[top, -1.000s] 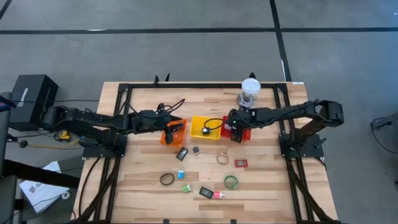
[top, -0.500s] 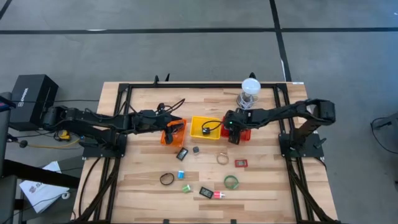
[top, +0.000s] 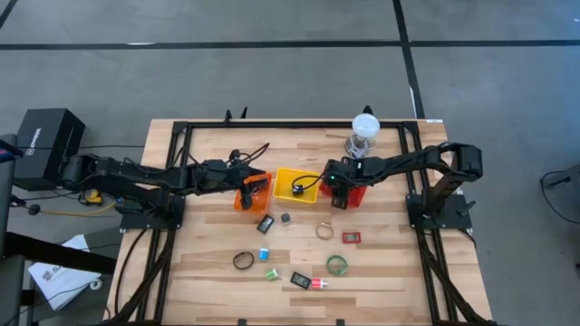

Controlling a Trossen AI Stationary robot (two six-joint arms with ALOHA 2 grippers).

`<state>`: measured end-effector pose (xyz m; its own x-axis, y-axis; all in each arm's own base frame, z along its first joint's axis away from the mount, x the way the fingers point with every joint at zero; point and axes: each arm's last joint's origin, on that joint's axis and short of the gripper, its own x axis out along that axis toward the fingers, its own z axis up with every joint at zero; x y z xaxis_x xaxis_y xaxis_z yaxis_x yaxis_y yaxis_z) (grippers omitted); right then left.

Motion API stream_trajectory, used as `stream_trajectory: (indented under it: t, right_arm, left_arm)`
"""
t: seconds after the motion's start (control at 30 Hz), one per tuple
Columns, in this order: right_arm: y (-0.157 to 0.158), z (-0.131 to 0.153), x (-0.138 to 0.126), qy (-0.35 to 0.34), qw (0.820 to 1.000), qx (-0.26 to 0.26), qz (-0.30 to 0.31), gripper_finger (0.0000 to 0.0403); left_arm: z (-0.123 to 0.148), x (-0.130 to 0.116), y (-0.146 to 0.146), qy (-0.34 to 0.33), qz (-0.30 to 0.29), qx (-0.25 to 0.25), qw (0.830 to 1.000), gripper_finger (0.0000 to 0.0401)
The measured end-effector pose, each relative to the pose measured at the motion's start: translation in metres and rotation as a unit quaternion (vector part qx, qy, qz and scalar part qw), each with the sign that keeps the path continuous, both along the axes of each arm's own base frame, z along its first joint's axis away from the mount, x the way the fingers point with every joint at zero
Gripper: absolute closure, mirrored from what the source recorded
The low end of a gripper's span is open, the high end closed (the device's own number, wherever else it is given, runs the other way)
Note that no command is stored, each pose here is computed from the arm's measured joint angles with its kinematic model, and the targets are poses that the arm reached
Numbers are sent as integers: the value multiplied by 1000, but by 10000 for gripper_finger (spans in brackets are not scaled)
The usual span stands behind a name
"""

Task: Pick & Place Office items
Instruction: Put the white wristwatch into the orange bin

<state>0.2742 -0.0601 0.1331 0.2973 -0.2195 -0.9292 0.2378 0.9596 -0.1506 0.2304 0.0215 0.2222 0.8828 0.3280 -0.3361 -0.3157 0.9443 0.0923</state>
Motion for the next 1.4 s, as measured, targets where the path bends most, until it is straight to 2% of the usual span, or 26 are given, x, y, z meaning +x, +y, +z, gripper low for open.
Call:
stream_trajectory:
  t: [0.23, 0.4, 0.67, 0.87, 1.03, 1.2, 1.3, 1.4]
  right_arm:
    - [3, 4, -2, -4, 1000, 27, 10, 306]
    - [8, 13, -6, -8, 999, 27, 14, 325]
    - [20, 34, -12, -29, 999, 24, 33, 324]
    - [30, 57, -19, -74, 996, 23, 38, 328]
    - [39, 80, -28, -126, 991, 11, 50, 328]
    - [48, 104, -27, -220, 973, -3, 67, 329]
    - [55, 118, -16, -305, 949, -8, 81, 329]
    - [64, 124, -2, -373, 922, -14, 101, 329]
  left_arm:
    - [0, 0, 0, -1, 0, 0, 1000, 289]
    - [0, 0, 0, -1, 0, 0, 1000, 289]
    - [1, 0, 0, -5, 0, 0, 1000, 289]
    - [2, 1, 0, -12, -2, 0, 1000, 289]
    - [5, 3, -4, -32, -59, -18, 998, 289]
    - [9, 11, -7, -76, -124, -32, 989, 289]
    - [6, 18, -9, -93, -161, -38, 982, 285]
    - [1, 26, -11, -104, -173, -38, 979, 270]
